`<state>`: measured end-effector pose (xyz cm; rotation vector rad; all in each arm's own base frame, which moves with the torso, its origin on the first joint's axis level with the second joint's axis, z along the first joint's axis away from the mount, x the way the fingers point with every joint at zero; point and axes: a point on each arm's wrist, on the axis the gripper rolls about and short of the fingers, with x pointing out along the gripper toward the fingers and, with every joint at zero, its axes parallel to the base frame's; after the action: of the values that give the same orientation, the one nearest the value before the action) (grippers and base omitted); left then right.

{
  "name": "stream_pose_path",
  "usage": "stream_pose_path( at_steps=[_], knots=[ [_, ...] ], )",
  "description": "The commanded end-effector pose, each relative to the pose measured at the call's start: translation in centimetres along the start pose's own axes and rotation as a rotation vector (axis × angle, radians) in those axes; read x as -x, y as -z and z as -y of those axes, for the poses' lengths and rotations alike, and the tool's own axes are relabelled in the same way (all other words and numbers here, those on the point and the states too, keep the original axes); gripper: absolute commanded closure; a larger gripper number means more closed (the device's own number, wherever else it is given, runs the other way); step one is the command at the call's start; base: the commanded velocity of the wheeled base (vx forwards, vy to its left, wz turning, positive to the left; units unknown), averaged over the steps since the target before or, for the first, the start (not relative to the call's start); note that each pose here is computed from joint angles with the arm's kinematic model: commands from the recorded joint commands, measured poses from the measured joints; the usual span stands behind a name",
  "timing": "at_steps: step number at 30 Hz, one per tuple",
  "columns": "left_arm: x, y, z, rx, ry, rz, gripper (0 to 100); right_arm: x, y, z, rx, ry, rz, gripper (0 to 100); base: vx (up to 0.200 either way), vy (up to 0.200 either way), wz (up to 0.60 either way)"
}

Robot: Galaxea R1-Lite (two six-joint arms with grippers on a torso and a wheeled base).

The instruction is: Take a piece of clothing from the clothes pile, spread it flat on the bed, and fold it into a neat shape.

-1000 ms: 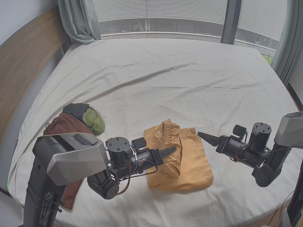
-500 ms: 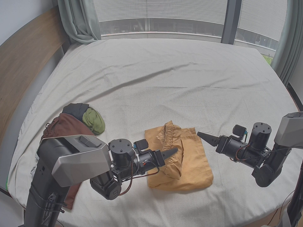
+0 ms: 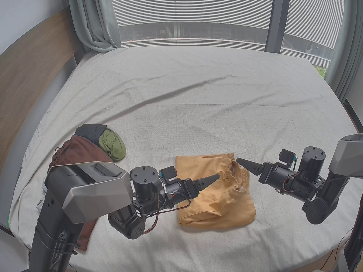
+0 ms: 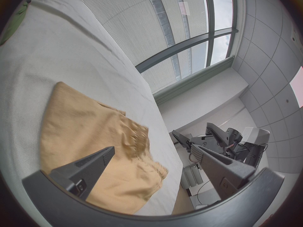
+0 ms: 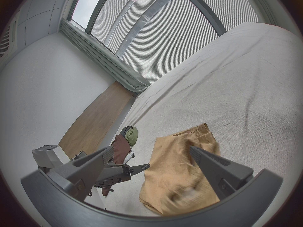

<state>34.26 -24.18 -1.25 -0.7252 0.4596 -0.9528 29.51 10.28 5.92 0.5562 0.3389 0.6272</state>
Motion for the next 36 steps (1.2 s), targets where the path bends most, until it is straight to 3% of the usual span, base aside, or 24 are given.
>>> stream_pose_path(
  at_steps=[1, 16, 25, 36],
  knots=[
    [0.3, -0.1, -0.2, -0.001, -0.016, 0.008, 0, 0.0, 0.1, 0.0, -0.001, 0.001, -0.003, 0, 0.000, 0.000, 0.00],
    [5.1, -4.5, 0.8, -0.026, -0.068, 0.075, 0, 0.0, 0.5, -0.1, -0.001, -0.001, -0.017, 0, 0.000, 0.000, 0.00],
    [11.5, -8.0, 1.9, -0.122, -0.076, 0.079, 0, -0.2, 1.0, -0.7, 0.000, -0.015, -0.037, 0, 0.000, 0.000, 0.00],
    [18.5, -10.7, 3.0, -0.131, -0.083, 0.108, 0, -0.2, 1.0, -0.8, 0.000, -0.015, -0.035, 0, 0.000, 0.000, 0.00]
  ],
)
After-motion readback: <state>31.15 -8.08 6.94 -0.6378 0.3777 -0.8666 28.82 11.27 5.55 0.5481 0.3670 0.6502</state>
